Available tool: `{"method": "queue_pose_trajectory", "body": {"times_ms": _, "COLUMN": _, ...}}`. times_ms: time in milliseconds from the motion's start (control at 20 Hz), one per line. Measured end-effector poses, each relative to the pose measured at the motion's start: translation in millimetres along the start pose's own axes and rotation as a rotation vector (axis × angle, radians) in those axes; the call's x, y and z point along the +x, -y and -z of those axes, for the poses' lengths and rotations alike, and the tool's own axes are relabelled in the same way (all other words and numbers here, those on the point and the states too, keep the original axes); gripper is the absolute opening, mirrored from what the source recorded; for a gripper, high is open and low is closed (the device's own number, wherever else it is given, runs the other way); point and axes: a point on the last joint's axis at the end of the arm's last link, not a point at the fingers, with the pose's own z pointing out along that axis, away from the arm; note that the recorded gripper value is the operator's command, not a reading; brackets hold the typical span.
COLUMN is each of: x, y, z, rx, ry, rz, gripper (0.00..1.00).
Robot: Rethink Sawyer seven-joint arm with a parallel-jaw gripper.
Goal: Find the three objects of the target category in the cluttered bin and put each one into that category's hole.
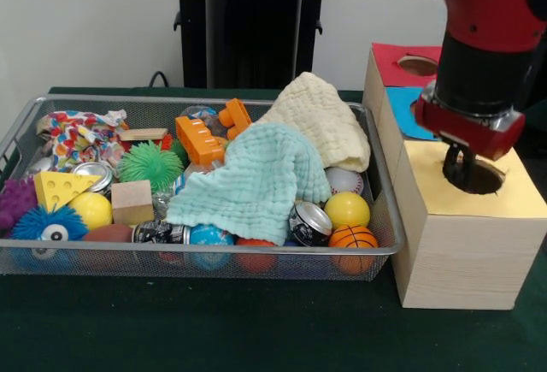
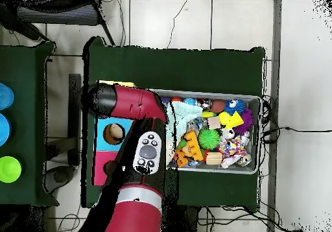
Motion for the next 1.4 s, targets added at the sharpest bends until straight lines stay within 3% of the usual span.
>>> {"method": "queue_pose_trajectory", "body": {"times_ms": 50, "x": -2.6, "y": 0.0, "z": 7.7, "rx": -0.008, "ry": 0.002, "rz": -0.004, "gripper": 0.00}}
{"method": "queue_pose_trajectory", "body": {"times_ms": 100, "x": -10.4, "y": 1.5, "z": 30.2, "rx": -0.027, "ry": 0.004, "rz": -0.017, "gripper": 0.00}}
{"method": "queue_pose_trajectory", "body": {"times_ms": 300, "x": -25.2, "y": 12.3, "z": 61.4, "rx": -0.038, "ry": -0.002, "rz": -0.046, "gripper": 0.00}}
{"method": "queue_pose_trajectory", "body": {"times_ms": 700, "x": -77.4, "y": 56.9, "z": 132.9, "rx": -0.056, "ry": -0.006, "rz": -0.131, "gripper": 0.00}}
{"method": "queue_pose_trajectory", "body": {"times_ms": 1050, "x": -115.7, "y": 99.9, "z": 136.6, "rx": -0.007, "ry": 0.049, "rz": -0.130, "gripper": 0.00}}
{"method": "queue_pose_trajectory", "body": {"times_ms": 1150, "x": -136.9, "y": 129.2, "z": 130.3, "rx": 0.031, "ry": 0.068, "rz": -0.127, "gripper": 0.00}}
{"method": "queue_pose_trajectory", "body": {"times_ms": 1250, "x": -146.5, "y": 143.3, "z": 127.1, "rx": 0.047, "ry": 0.072, "rz": -0.129, "gripper": 0.00}}
{"method": "queue_pose_trajectory", "body": {"times_ms": 1300, "x": -164.2, "y": 170.2, "z": 121.2, "rx": 0.071, "ry": 0.075, "rz": -0.133, "gripper": 0.00}}
{"method": "queue_pose_trajectory", "body": {"times_ms": 1400, "x": -173.7, "y": 185.3, "z": 118.1, "rx": 0.083, "ry": 0.075, "rz": -0.138, "gripper": 0.00}}
